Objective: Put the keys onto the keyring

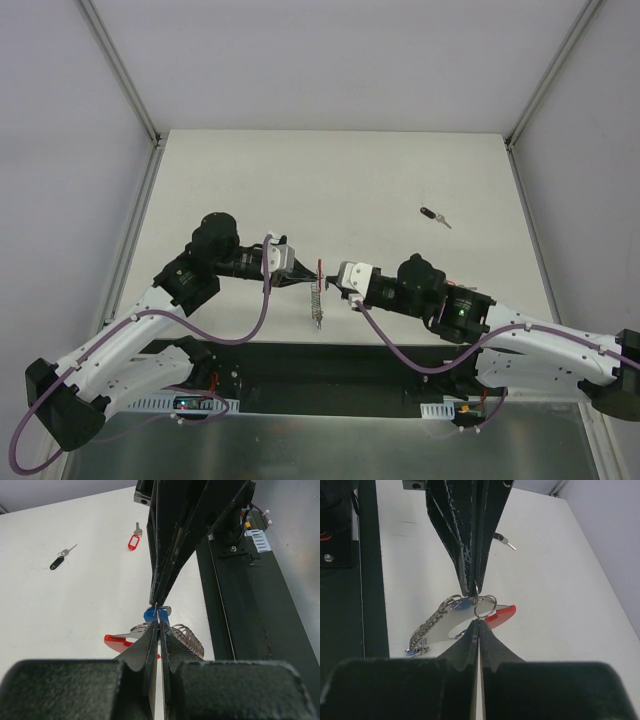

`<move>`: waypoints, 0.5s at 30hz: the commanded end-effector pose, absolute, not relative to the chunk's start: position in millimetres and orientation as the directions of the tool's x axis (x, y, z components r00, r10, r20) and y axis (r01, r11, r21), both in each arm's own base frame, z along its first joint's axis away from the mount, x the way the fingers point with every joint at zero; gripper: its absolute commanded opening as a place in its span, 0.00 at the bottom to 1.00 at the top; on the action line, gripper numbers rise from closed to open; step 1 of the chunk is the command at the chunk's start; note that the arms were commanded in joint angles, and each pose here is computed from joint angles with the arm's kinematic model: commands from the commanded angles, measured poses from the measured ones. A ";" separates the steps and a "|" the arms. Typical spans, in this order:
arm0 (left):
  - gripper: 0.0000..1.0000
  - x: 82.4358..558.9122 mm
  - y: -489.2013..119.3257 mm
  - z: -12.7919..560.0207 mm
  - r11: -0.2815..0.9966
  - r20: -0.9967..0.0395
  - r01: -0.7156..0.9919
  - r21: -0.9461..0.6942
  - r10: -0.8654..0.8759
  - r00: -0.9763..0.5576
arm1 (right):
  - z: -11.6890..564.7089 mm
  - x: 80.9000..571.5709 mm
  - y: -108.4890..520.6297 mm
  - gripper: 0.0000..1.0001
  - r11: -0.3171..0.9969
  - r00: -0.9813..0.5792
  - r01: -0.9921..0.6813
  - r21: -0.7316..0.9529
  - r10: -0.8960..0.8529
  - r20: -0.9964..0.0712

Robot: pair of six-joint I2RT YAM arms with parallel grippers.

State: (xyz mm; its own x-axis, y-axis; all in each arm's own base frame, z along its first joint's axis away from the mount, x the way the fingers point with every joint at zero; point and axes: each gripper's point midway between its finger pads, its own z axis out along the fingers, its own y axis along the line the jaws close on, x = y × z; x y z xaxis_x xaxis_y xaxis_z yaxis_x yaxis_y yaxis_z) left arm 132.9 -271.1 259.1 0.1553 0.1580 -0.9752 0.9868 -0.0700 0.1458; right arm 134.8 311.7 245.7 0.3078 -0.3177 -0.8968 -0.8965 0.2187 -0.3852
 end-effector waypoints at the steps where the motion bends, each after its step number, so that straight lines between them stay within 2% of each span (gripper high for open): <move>1: 0.00 125.9 -275.1 271.3 -0.104 -0.975 0.976 0.189 0.099 0.199 | 287.4 138.3 316.6 0.01 0.277 0.368 -0.863 -0.422 -0.227 -0.901; 15: 0.00 128.1 -276.5 268.7 -0.099 -0.977 0.978 0.181 0.099 0.191 | 295.4 131.5 314.9 0.01 0.275 0.381 -0.862 -0.425 -0.201 -0.902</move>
